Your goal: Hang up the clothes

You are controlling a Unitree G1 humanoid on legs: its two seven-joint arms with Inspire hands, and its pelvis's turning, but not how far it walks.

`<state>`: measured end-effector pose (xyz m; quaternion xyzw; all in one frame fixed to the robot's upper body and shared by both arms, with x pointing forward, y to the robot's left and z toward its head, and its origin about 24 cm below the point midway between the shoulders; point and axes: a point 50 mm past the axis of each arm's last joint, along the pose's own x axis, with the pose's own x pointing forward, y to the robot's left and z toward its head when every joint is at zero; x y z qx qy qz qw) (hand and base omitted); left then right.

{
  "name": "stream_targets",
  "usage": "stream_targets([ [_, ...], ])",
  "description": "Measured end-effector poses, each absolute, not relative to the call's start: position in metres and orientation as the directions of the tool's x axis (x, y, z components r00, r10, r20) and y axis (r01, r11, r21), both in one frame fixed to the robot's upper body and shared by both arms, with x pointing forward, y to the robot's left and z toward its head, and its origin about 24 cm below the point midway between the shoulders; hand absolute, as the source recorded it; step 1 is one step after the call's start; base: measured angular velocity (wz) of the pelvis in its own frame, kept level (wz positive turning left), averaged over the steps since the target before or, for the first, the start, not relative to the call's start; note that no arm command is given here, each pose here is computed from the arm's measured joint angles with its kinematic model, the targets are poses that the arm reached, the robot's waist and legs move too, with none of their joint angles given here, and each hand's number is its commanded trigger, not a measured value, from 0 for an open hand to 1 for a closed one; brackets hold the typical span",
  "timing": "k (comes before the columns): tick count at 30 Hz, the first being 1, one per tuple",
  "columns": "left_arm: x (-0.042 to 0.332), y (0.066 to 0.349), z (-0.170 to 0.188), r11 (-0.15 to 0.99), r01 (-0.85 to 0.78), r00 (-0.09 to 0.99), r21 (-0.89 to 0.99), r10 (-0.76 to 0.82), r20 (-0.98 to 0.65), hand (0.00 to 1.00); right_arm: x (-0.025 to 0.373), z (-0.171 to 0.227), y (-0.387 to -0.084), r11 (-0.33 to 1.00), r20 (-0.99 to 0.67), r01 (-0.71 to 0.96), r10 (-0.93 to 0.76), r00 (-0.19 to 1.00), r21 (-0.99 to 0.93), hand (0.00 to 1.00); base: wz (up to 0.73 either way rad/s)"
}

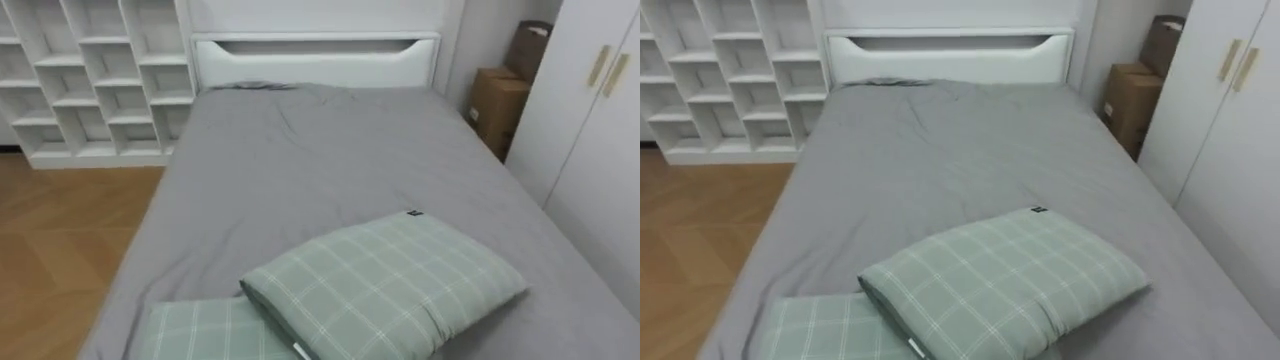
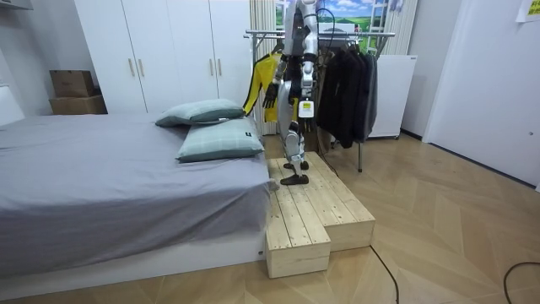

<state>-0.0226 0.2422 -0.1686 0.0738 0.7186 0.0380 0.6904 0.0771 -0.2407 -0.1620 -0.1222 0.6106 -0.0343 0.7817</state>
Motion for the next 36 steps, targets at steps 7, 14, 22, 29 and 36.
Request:
stream_targets([
  [7, -0.009, 0.245, -0.168, 0.978, 0.095, 0.013, 0.186, 0.186, -0.982, 0.00, 0.058, -0.167, -0.234, 0.988, -0.969, -0.061, -0.129, 0.210, -0.145, 0.00, 0.21],
  [14, 0.027, 0.245, -0.166, 0.962, 0.172, 0.107, 0.212, 0.196, -0.975, 0.00, 0.041, -0.170, -0.236, 0.992, -0.982, 0.080, -0.108, 0.152, -0.097, 0.00, 0.32],
  [22, 0.013, 0.235, -0.170, 0.956, 0.196, 0.073, 0.219, 0.209, -0.975, 0.00, 0.042, -0.169, -0.237, 0.990, -0.982, 0.095, -0.117, 0.151, -0.104, 0.00, 0.00],
  [29, 0.019, 0.234, -0.170, 0.953, 0.211, 0.093, 0.217, 0.202, -0.975, 0.00, 0.045, -0.169, -0.238, 0.991, -0.979, 0.091, -0.114, 0.168, -0.099, 0.00, 0.00],
  [36, 0.026, 0.229, -0.170, 0.942, 0.260, 0.123, 0.210, 0.184, -0.975, 0.00, 0.047, -0.168, -0.238, 0.991, -0.975, 0.092, -0.116, 0.191, -0.100, 0.00, -0.10],
])
